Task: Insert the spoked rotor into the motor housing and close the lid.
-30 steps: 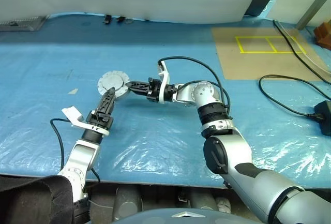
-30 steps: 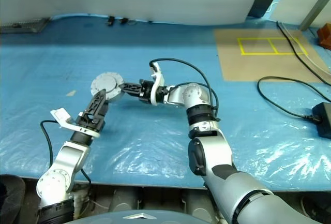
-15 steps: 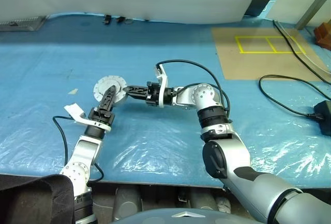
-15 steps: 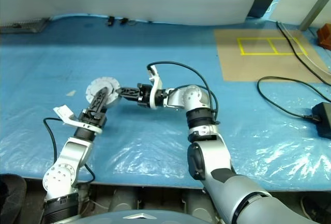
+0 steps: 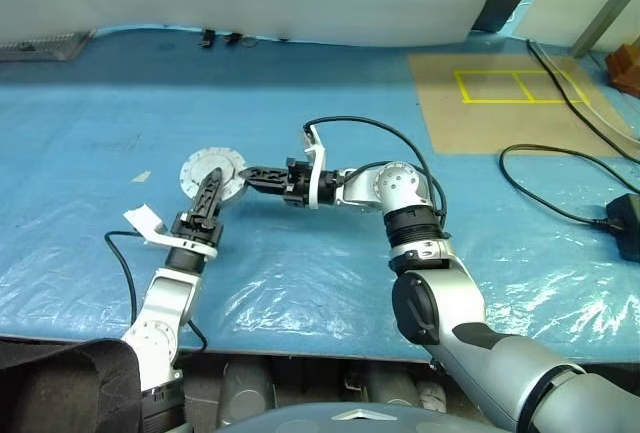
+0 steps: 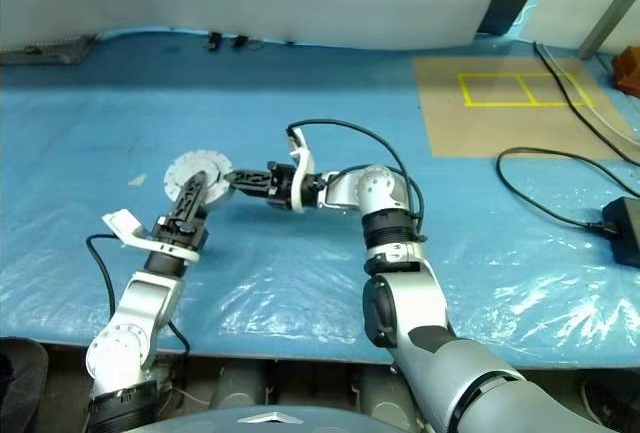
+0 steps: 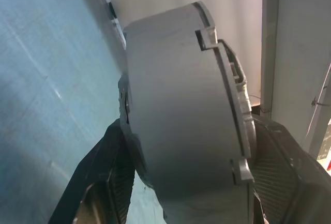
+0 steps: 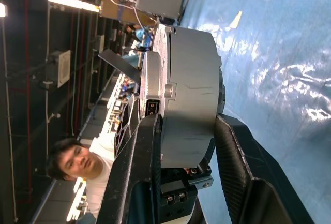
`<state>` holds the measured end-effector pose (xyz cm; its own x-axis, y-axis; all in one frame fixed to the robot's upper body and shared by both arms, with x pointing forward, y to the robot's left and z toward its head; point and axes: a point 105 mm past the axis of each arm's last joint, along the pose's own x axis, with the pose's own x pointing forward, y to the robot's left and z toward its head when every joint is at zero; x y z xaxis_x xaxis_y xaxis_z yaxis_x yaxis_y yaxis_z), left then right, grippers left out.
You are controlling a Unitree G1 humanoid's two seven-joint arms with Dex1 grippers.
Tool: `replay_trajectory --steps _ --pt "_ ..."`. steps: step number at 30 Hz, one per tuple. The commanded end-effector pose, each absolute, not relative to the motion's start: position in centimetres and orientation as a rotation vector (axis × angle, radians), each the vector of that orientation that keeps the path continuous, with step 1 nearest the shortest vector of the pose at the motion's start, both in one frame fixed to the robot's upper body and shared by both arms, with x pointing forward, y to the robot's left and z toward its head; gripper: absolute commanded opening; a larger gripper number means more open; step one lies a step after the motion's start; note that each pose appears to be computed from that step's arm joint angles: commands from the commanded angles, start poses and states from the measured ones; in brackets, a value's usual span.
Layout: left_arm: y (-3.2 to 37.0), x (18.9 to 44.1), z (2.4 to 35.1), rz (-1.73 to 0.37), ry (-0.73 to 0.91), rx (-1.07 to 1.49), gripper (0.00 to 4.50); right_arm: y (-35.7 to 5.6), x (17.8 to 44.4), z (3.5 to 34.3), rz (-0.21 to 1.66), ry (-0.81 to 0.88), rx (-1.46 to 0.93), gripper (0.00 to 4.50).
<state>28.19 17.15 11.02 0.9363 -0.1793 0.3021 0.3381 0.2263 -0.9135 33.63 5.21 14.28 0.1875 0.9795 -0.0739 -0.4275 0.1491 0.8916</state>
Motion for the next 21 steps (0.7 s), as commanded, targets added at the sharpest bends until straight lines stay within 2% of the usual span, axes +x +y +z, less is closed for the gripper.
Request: replay_trajectory --steps 1,8,17,18,21 --pt "16.3 28.0 11.5 -0.395 -0.145 -1.293 2.73 6.3 33.4 18.6 1.309 0.648 0.903 1.11" --pt "17.9 30.4 12.6 -0.385 -0.231 -1.282 2.73 6.5 34.5 19.6 1.3 0.599 0.883 1.11" --pt "19.0 31.2 12.0 -0.326 -0.281 -1.31 2.73 6.4 35.0 19.4 1.284 0.579 0.832 1.11" --pt "19.0 31.1 11.9 -0.318 -0.286 -1.315 2.73 6.4 35.0 19.4 1.283 0.578 0.827 1.84" --pt "19.4 31.1 11.8 -0.293 -0.323 -1.348 2.73 6.3 35.1 19.4 1.288 0.57 0.801 2.86"
